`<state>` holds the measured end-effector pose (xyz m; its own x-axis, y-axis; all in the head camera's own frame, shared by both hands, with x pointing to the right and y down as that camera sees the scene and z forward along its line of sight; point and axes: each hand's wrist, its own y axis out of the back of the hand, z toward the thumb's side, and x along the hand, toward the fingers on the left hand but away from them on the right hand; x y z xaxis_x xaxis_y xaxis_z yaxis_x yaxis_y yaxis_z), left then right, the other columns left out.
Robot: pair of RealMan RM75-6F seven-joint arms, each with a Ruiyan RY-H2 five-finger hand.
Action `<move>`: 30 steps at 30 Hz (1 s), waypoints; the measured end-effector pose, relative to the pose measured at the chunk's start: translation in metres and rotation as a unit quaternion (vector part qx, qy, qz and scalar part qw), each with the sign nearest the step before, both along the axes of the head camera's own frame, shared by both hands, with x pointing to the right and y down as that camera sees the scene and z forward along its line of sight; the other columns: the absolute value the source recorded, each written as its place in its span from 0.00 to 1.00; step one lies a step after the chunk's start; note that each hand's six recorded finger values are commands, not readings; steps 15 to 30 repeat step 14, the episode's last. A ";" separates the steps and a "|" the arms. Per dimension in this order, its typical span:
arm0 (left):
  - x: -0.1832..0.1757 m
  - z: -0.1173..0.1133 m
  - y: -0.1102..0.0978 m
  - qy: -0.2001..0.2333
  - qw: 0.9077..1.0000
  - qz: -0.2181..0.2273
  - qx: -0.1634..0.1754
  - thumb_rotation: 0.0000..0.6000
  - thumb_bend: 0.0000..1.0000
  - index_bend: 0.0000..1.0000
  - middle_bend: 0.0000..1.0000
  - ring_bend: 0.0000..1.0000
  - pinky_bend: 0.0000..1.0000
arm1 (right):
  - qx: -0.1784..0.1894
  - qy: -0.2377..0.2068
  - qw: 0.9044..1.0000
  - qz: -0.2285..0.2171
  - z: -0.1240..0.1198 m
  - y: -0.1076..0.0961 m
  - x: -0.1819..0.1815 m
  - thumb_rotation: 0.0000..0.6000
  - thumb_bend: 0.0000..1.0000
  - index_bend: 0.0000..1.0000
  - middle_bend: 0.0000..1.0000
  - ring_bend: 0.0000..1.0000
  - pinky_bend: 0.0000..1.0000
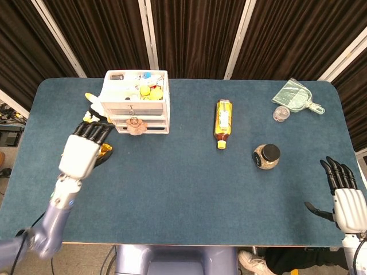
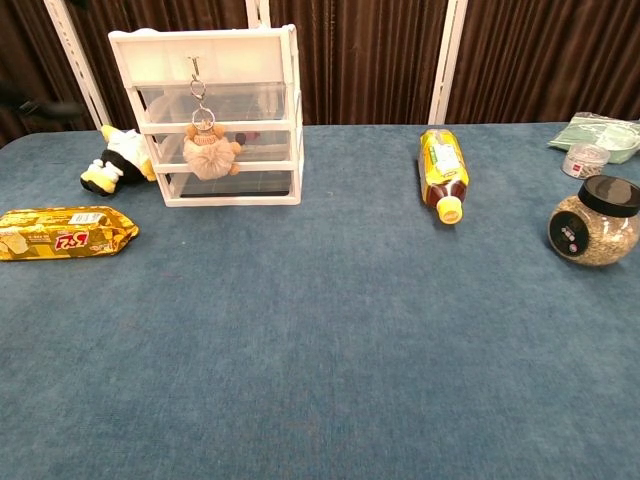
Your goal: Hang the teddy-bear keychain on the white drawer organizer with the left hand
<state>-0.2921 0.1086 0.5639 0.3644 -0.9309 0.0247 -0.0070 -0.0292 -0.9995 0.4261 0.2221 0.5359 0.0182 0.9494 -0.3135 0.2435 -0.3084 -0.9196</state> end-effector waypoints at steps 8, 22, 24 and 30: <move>-0.072 0.000 0.064 -0.029 0.982 -0.125 -0.139 1.00 0.00 0.00 0.00 0.00 0.00 | -0.016 0.018 1.000 -0.006 0.004 0.001 -0.001 1.00 0.01 0.00 0.00 0.00 0.00; -0.110 -0.009 0.101 -0.041 0.972 -0.167 -0.158 1.00 0.00 0.00 0.00 0.00 0.00 | -0.021 0.022 1.000 -0.007 0.006 0.003 -0.002 1.00 0.01 0.00 0.00 0.00 0.00; -0.110 -0.009 0.101 -0.041 0.972 -0.167 -0.158 1.00 0.00 0.00 0.00 0.00 0.00 | -0.021 0.022 1.000 -0.007 0.006 0.003 -0.002 1.00 0.01 0.00 0.00 0.00 0.00; -0.110 -0.009 0.101 -0.041 0.972 -0.167 -0.158 1.00 0.00 0.00 0.00 0.00 0.00 | -0.021 0.022 1.000 -0.007 0.006 0.003 -0.002 1.00 0.01 0.00 0.00 0.00 0.00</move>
